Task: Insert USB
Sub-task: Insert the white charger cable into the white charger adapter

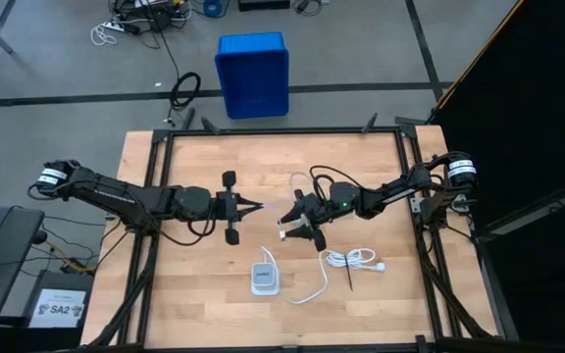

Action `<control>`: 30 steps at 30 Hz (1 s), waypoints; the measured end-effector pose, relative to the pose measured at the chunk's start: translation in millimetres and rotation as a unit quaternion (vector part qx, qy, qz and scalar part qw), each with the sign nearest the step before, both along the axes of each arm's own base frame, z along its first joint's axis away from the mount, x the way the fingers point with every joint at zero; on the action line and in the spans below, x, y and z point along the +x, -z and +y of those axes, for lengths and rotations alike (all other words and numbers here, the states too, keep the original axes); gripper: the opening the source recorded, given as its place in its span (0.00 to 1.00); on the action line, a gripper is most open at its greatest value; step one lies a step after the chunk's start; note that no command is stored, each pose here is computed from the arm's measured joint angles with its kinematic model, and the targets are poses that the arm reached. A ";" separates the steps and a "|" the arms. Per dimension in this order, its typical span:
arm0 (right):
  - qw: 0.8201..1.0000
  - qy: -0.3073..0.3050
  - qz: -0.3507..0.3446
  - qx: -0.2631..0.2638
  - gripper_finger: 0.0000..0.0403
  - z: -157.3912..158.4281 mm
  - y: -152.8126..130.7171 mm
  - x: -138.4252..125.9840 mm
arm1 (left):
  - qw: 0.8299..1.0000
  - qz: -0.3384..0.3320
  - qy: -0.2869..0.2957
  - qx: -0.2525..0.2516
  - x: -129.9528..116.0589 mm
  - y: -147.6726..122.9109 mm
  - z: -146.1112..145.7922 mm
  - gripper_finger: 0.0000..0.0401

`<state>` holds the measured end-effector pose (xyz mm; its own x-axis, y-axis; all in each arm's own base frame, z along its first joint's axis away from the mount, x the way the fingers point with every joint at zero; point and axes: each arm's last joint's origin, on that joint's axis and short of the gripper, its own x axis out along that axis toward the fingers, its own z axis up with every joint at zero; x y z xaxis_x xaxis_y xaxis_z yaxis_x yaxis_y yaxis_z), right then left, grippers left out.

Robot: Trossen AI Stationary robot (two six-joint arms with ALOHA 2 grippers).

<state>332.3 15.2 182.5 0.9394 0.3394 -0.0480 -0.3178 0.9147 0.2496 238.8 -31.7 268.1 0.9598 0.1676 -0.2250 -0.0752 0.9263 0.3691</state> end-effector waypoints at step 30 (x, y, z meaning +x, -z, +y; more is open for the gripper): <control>1.000 -0.024 0.013 0.012 0.06 0.0 1.7 -0.6 | 1.000 -0.007 -0.002 0.000 -0.9 -2.1 0.5 0.00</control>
